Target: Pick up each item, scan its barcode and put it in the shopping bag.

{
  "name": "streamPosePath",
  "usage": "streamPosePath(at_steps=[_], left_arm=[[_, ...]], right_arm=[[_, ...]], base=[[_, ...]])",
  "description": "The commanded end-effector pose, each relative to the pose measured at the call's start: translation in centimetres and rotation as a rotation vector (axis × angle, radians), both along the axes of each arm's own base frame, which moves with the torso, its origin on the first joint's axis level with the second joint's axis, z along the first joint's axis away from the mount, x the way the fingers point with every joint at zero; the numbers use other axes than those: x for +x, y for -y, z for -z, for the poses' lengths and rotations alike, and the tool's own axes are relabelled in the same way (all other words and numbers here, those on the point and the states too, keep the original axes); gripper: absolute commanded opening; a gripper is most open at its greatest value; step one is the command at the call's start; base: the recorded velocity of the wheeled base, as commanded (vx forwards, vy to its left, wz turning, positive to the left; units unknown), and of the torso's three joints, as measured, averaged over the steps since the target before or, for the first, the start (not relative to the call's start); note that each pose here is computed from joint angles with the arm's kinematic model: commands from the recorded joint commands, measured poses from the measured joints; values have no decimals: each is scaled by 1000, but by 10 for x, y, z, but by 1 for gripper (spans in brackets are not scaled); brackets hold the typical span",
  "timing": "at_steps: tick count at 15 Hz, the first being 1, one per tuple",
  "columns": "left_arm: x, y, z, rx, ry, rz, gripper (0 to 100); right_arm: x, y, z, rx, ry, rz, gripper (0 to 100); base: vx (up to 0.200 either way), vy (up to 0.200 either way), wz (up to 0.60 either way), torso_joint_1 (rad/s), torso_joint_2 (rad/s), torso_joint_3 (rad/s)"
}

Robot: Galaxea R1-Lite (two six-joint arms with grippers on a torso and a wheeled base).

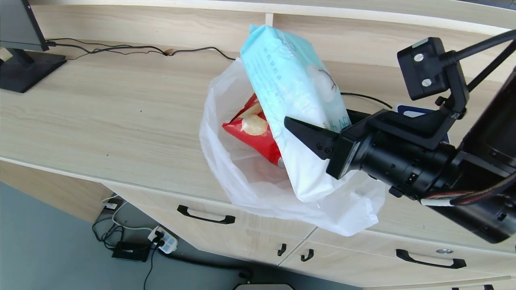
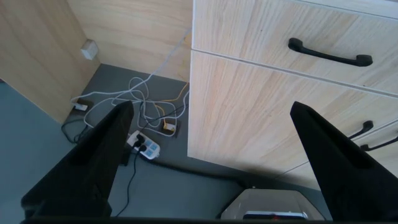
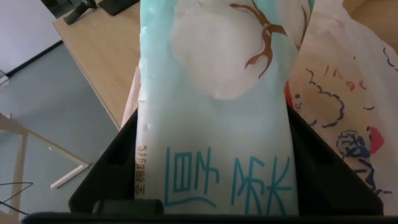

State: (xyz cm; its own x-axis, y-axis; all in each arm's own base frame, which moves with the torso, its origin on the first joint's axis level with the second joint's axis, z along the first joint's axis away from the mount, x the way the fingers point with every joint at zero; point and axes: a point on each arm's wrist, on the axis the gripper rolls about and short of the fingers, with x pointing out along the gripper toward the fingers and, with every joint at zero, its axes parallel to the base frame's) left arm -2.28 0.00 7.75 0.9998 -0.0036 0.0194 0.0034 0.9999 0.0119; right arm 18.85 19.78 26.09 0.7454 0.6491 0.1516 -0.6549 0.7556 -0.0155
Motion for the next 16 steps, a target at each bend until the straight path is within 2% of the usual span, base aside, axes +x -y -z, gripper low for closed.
streamPosePath(at_steps=[1,3,6,7,9,12,15,16], left_arm=[[0,0,0,0,-1,-1,100],[0,0,0,0,-1,-1,100],[0,0,0,0,-1,-1,100],[0,0,0,0,-1,-1,100],[0,0,0,0,-1,-1,100],[0,0,0,-1,-1,-2,100],[0,0,0,2,-1,-1,100],[0,0,0,2,-1,-1,100]], right_arm=[[5,2,0,-7,5,21,0],[-2,-3,2,-12,3,-9,0],[8,3,-41,79,100,56,0],[12,7,-43,70,96,78,0],[20,17,-22,6,45,112,0],[18,13,2,-88,15,78,0],[27,1,21,-133,-23,70,0],[28,0,19,-130,-17,69,0]], base=[[0,0,0,0,0,0],[0,0,0,0,0,0],[0,0,0,0,0,0],[0,0,0,0,0,0],[0,0,0,0,0,0],[0,0,0,0,0,0],[0,0,0,0,0,0],[0,0,0,0,0,0]])
